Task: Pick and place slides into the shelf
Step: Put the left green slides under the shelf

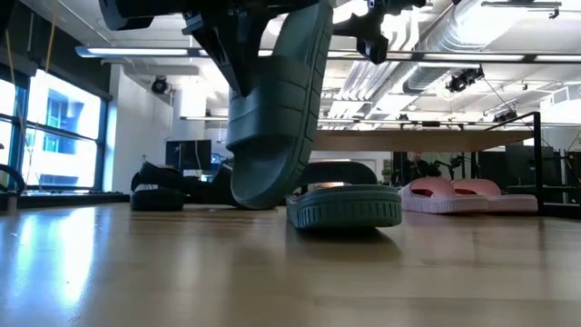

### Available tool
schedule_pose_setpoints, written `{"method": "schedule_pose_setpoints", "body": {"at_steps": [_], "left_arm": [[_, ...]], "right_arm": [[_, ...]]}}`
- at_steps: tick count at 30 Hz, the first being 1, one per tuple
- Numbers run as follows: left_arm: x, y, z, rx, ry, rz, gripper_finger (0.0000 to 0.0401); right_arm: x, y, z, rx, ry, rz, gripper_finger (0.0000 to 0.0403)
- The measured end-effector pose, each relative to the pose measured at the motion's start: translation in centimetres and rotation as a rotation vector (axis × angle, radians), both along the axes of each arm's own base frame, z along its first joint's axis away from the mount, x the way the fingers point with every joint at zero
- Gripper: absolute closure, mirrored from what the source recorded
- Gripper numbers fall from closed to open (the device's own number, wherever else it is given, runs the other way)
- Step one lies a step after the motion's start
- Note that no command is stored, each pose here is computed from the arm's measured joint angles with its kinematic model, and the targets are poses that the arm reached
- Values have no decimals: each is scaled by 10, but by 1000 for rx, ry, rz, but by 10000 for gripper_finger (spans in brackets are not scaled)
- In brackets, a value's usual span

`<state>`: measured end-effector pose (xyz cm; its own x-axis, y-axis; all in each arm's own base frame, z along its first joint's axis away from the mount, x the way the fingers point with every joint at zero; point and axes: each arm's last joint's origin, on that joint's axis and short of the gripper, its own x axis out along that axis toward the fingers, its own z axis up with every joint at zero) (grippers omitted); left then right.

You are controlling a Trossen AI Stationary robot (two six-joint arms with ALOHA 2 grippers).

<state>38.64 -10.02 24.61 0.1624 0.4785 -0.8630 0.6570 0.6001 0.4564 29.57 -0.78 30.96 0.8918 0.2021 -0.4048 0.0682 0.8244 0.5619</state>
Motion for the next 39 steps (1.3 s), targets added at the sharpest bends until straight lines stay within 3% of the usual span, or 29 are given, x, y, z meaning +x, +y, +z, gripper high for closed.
{"method": "schedule_pose_setpoints", "body": {"at_steps": [10, 21, 26, 31, 37, 39], "left_arm": [[7, 10, 0, -26, -24, 1, 401], [11, 8, 0, -40, -52, -26, 401], [11, 8, 0, -38, -52, -25, 401], [11, 8, 0, -44, -53, -25, 401], [11, 8, 0, -53, -63, -3, 382], [10, 8, 0, -54, -63, 6, 371]], "right_arm": [[1, 0, 0, -32, -14, 8, 194], [24, -2, -33, -31, 95, 2, 194], [26, -3, -36, -87, 93, -9, 199], [24, -4, -34, -148, 83, -14, 241], [25, -5, -37, -219, 88, 1, 347], [26, -5, -37, -259, 84, -5, 362]]}}
